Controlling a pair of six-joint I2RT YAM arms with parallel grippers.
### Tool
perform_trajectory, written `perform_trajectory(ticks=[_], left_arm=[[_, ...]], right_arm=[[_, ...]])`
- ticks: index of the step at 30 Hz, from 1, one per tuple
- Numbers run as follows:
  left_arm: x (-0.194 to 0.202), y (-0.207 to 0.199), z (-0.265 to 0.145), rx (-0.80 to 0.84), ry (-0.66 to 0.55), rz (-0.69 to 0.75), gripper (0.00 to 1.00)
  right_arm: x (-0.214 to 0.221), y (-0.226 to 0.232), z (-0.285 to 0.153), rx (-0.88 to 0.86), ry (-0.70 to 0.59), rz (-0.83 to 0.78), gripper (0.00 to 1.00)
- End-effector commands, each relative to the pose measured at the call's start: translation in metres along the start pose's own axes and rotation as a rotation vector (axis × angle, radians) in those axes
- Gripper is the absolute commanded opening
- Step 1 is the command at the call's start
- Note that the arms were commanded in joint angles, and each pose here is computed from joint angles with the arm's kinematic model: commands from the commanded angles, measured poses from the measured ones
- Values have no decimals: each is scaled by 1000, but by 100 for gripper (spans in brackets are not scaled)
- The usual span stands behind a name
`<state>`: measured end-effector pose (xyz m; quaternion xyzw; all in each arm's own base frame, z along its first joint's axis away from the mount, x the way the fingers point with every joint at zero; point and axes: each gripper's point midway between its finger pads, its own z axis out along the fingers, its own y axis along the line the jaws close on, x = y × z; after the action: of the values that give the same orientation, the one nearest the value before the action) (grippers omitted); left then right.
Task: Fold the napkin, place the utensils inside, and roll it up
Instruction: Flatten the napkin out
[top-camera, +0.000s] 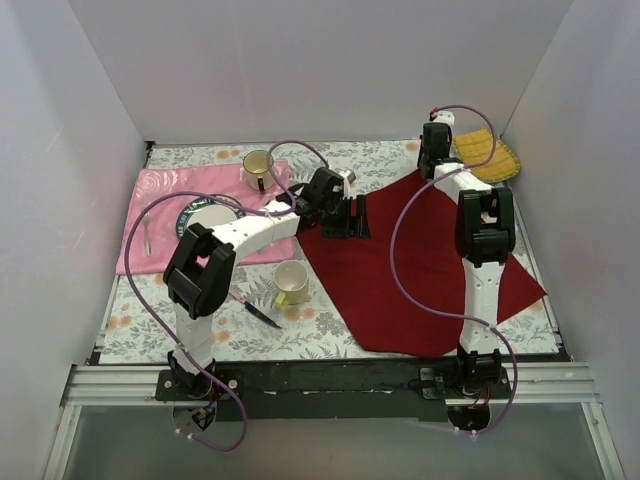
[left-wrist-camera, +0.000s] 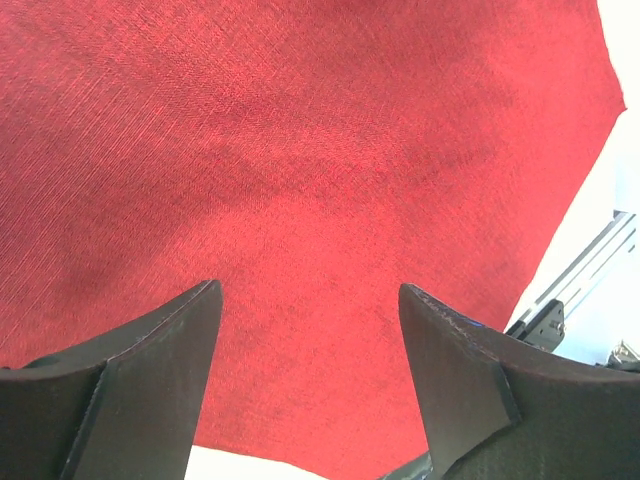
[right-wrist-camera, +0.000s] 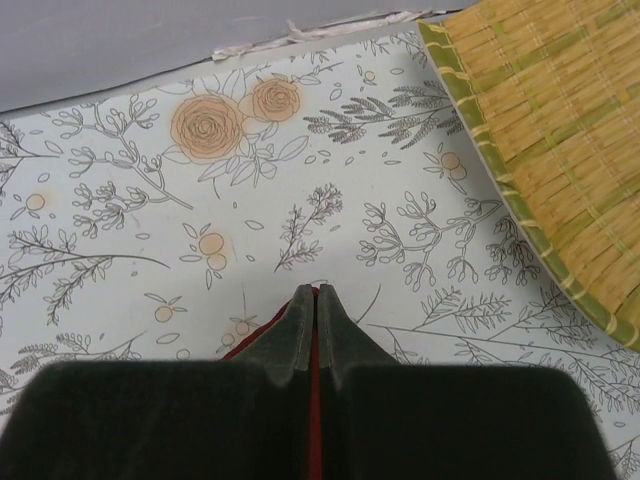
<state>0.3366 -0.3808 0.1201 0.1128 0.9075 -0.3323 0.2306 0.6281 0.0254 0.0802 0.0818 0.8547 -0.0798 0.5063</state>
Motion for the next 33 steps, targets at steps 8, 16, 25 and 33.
perform_trajectory(ticks=[8,16,25,33], left_arm=[[-31,15,11,-26,-39,-58,71],[-40,6,9,-11,-53,-44,71],[61,-103,-27,217,-41,505,68],[171,-147,-30,387,10,819,62]], right_arm=[[-62,-11,13,85,-113,-25,7],[-72,29,-59,-105,143,20,69],[89,-14,-226,-153,580,139,66],[93,-60,-308,-116,443,170,66]])
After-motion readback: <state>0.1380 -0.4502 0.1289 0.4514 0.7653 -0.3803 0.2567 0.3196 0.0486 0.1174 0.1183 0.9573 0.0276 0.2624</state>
